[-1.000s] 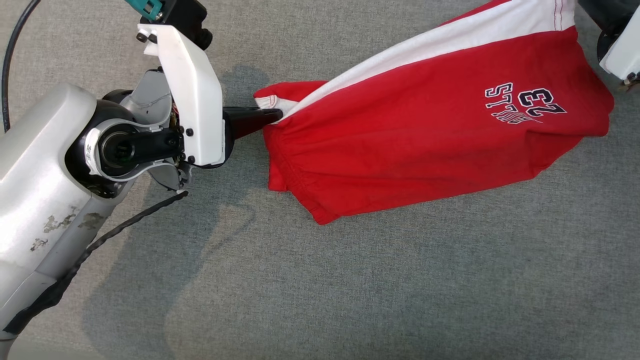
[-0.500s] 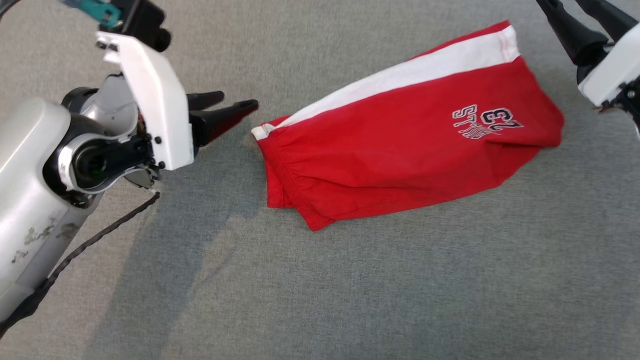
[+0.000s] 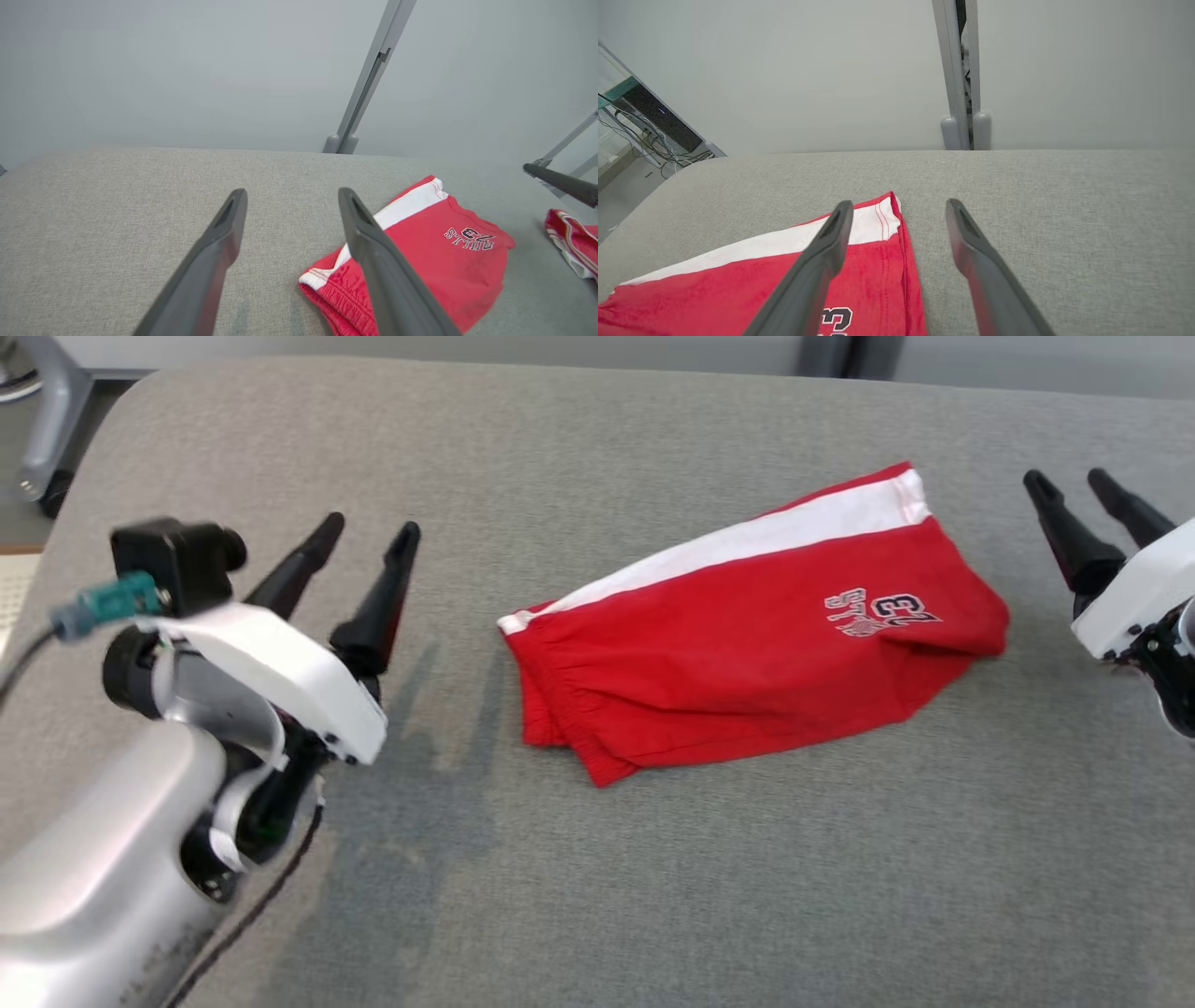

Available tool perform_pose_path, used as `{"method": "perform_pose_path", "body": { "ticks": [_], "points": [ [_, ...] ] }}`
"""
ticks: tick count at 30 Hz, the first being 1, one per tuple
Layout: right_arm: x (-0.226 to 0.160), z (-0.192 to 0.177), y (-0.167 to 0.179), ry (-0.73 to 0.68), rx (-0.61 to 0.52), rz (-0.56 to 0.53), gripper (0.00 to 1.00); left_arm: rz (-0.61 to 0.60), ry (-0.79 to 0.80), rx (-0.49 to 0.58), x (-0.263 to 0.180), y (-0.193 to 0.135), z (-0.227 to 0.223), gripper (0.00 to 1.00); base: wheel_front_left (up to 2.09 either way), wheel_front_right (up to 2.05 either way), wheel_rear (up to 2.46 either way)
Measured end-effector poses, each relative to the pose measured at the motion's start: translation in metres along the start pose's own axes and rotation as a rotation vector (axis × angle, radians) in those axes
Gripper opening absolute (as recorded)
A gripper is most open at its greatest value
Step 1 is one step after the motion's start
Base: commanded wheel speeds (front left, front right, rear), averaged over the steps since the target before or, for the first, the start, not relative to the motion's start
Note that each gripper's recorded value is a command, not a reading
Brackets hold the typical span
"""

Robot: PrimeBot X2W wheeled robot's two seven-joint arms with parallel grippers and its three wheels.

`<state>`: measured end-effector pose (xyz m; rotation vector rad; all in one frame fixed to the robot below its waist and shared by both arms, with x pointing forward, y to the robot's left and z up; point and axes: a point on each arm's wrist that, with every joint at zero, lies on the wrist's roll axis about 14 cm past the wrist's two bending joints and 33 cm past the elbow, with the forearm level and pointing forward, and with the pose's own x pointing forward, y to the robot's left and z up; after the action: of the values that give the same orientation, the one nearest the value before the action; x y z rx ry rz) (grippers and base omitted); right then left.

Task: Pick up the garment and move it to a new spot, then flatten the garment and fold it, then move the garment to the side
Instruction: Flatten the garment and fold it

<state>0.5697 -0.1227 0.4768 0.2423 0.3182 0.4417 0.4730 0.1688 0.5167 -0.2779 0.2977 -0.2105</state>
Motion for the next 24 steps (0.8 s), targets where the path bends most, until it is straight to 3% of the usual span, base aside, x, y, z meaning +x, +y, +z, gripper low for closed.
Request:
{"method": "perform_pose_path", "body": {
  "ticks": [6, 11, 19, 24],
  "points": [
    [0.018, -0.031, 0.002, 0.101, 0.049, -0.006, 1.0, 0.08, -0.117, -0.041, -0.021, 0.008, -0.011, 1.0, 0.0, 0.0, 0.0],
    [0.029, -0.066, -0.011, 0.223, 0.111, -0.057, 1.0, 0.127, -0.09, -0.107, -0.037, 0.012, -0.041, 1.0, 0.0, 0.0, 0.0],
    [0.037, -0.102, -0.017, 0.362, 0.19, -0.098, 1.0, 0.177, -0.095, -0.113, -0.049, 0.02, -0.055, 1.0, 0.0, 0.0, 0.0],
    [0.039, -0.107, -0.001, 0.414, 0.351, -0.069, 1.0, 0.198, -0.106, -0.137, -0.057, 0.02, -0.062, 1.0, 0.0, 0.0, 0.0]
  ]
}}
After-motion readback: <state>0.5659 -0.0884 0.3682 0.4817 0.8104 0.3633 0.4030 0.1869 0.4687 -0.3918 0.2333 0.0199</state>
